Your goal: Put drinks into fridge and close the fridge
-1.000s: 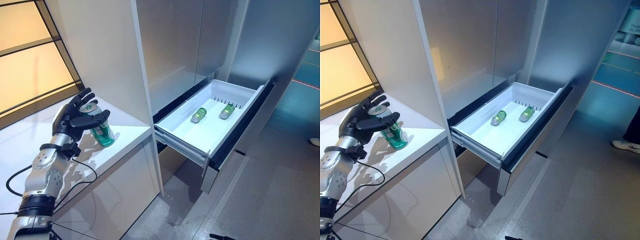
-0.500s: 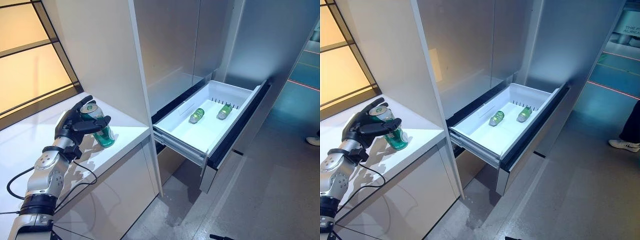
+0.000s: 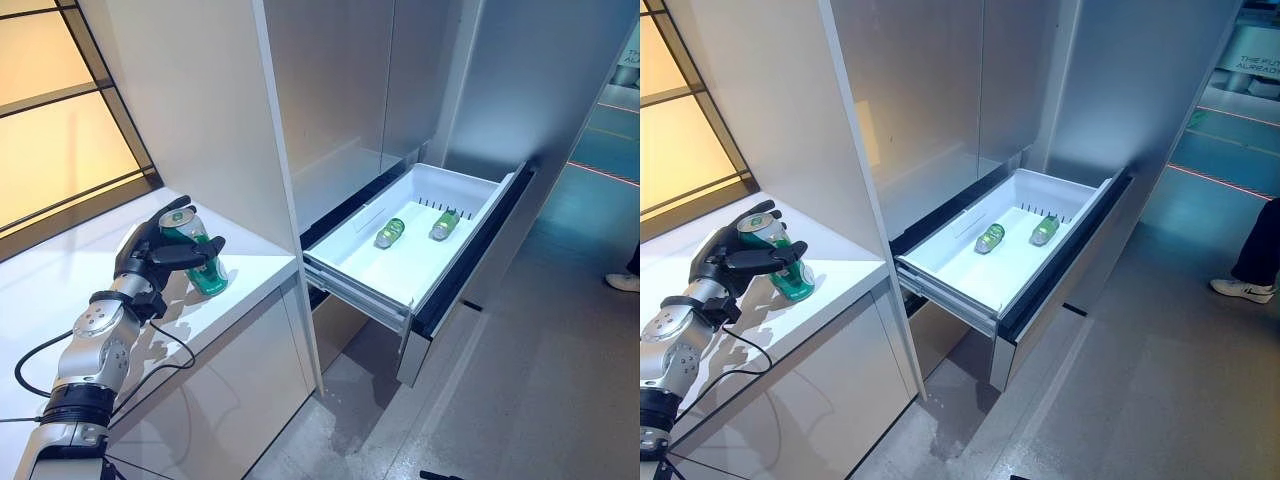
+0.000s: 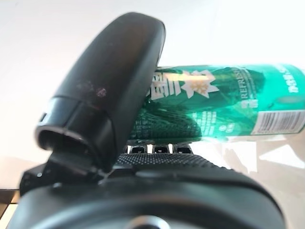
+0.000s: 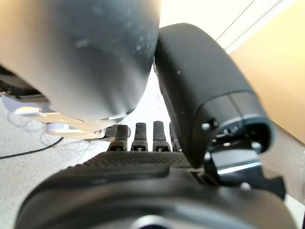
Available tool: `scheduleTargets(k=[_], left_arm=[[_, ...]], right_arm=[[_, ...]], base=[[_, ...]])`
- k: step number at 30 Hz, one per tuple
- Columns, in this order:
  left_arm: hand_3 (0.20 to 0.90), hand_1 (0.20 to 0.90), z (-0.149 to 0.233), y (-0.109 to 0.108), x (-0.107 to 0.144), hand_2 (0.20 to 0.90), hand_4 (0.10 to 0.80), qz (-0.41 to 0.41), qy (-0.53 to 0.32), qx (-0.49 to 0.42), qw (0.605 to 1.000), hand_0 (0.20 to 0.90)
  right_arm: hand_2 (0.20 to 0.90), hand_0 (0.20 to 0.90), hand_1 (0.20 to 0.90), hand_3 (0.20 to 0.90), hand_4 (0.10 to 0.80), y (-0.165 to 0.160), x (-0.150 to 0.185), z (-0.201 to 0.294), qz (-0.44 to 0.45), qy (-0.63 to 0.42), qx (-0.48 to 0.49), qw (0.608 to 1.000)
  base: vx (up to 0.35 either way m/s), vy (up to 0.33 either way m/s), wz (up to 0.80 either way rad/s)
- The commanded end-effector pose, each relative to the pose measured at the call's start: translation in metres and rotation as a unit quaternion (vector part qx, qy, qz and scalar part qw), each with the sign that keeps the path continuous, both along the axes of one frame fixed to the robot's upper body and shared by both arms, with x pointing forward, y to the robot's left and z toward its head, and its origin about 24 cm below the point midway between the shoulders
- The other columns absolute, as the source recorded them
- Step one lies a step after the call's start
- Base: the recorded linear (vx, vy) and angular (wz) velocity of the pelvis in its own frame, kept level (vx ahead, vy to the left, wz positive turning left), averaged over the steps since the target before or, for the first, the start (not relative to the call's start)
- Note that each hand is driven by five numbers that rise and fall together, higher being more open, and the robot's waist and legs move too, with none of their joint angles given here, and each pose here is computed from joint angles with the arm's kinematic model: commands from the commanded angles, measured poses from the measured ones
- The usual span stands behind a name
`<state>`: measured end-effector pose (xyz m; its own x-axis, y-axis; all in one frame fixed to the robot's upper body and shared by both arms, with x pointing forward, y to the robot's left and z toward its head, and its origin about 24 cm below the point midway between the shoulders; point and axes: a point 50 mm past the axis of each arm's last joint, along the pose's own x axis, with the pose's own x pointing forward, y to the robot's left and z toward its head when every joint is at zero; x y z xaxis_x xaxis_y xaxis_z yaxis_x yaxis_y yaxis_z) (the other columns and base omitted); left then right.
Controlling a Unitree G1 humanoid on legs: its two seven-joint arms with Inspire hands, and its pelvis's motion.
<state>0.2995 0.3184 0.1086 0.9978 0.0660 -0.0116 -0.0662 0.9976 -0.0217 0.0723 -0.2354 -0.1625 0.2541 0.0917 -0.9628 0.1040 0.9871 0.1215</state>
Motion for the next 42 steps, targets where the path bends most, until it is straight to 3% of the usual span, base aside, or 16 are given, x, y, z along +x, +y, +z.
scheduleTargets(k=[1, 2, 3, 4, 5, 6, 7, 8, 17, 22, 25, 29, 35, 42], left_arm=[[0.900, 0.900, 0.094, 0.005, 0.023, 0.900, 0.800, 0.010, -0.172, 0.011, 0.985, 0.900], [0.900, 0.900, 0.093, 0.004, 0.023, 0.900, 0.800, 0.009, -0.173, 0.011, 0.985, 0.900], [0.801, 0.815, 0.093, 0.004, 0.024, 0.815, 0.701, 0.008, -0.174, 0.010, 0.985, 0.815], [0.587, 0.632, 0.092, 0.003, 0.024, 0.632, 0.487, 0.007, -0.175, 0.008, 0.984, 0.632], [0.453, 0.516, 0.093, 0.003, 0.024, 0.516, 0.353, 0.005, -0.177, 0.008, 0.984, 0.516], [0.255, 0.347, 0.093, 0.003, 0.024, 0.347, 0.155, 0.003, -0.178, 0.007, 0.984, 0.347], [0.255, 0.347, 0.095, 0.002, 0.024, 0.347, 0.155, -0.002, -0.184, 0.000, 0.983, 0.347], [0.200, 0.300, 0.096, 0.001, 0.024, 0.300, 0.100, -0.005, -0.188, -0.006, 0.982, 0.300], [0.200, 0.300, 0.125, -0.027, 0.019, 0.300, 0.100, -0.078, -0.304, -0.115, 0.942, 0.300], [0.200, 0.300, 0.154, -0.079, 0.003, 0.300, 0.100, -0.188, -0.389, -0.189, 0.882, 0.300], [0.200, 0.300, 0.156, -0.099, -0.004, 0.300, 0.100, -0.241, -0.408, -0.196, 0.859, 0.300], [0.200, 0.300, 0.164, -0.132, -0.028, 0.300, 0.100, -0.317, -0.433, -0.171, 0.826, 0.300], [0.200, 0.300, 0.163, -0.151, -0.040, 0.300, 0.100, -0.400, -0.437, -0.167, 0.788, 0.300], [0.200, 0.300, 0.143, -0.156, -0.044, 0.300, 0.100, -0.438, -0.413, -0.155, 0.783, 0.300]], right_arm=[[0.900, 0.900, 0.900, 0.900, 0.800, -0.017, 0.000, 0.004, 0.007, 0.012, -0.024, 1.000], [0.900, 0.900, 0.900, 0.900, 0.800, -0.017, 0.001, 0.004, 0.007, 0.012, -0.025, 1.000], [0.900, 0.900, 0.900, 0.900, 0.800, -0.017, 0.001, 0.004, 0.007, 0.011, -0.025, 1.000], [0.900, 0.900, 0.900, 0.900, 0.800, -0.017, 0.001, 0.004, 0.007, 0.011, -0.025, 1.000], [0.900, 0.900, 0.900, 0.900, 0.800, -0.017, 0.000, 0.004, 0.007, 0.011, -0.025, 1.000], [0.900, 0.900, 0.900, 0.900, 0.800, -0.018, 0.001, 0.004, 0.007, 0.011, -0.025, 1.000], [0.900, 0.900, 0.900, 0.900, 0.800, -0.018, 0.001, 0.004, 0.007, 0.011, -0.025, 1.000], [0.900, 0.900, 0.900, 0.900, 0.800, -0.018, 0.001, 0.004, 0.006, 0.011, -0.024, 1.000], [0.900, 0.900, 0.900, 0.900, 0.800, -0.020, 0.011, 0.007, 0.037, -0.027, -0.047, 0.998], [0.900, 0.900, 0.900, 0.900, 0.800, -0.010, 0.057, 0.021, 0.157, -0.130, -0.073, 0.976], [0.900, 0.900, 0.900, 0.900, 0.800, 0.001, 0.075, 0.029, 0.220, -0.177, -0.070, 0.957], [0.900, 0.900, 0.900, 0.900, 0.800, 0.045, 0.102, 0.051, 0.295, -0.261, -0.055, 0.917], [0.900, 0.900, 0.900, 0.900, 0.800, 0.081, 0.117, 0.080, 0.335, -0.363, 0.000, 0.869], [0.900, 0.900, 0.900, 0.900, 0.800, 0.099, 0.146, 0.144, 0.333, -0.471, 0.095, 0.812]], base=[[0.000, 0.000, 0.00], [0.000, 0.000, 0.00], [0.000, 0.000, 0.00], [0.000, 0.000, 0.00], [0.000, 0.000, 0.00], [0.000, 0.000, 0.00], [0.000, 0.000, 0.00], [0.000, 0.000, 0.00], [0.000, 0.000, 0.00], [0.000, 0.000, 0.00], [-0.011, -0.002, -0.01], [-0.054, -0.010, -0.03], [-0.036, -0.014, 0.00], [-0.009, -0.004, 0.00]])
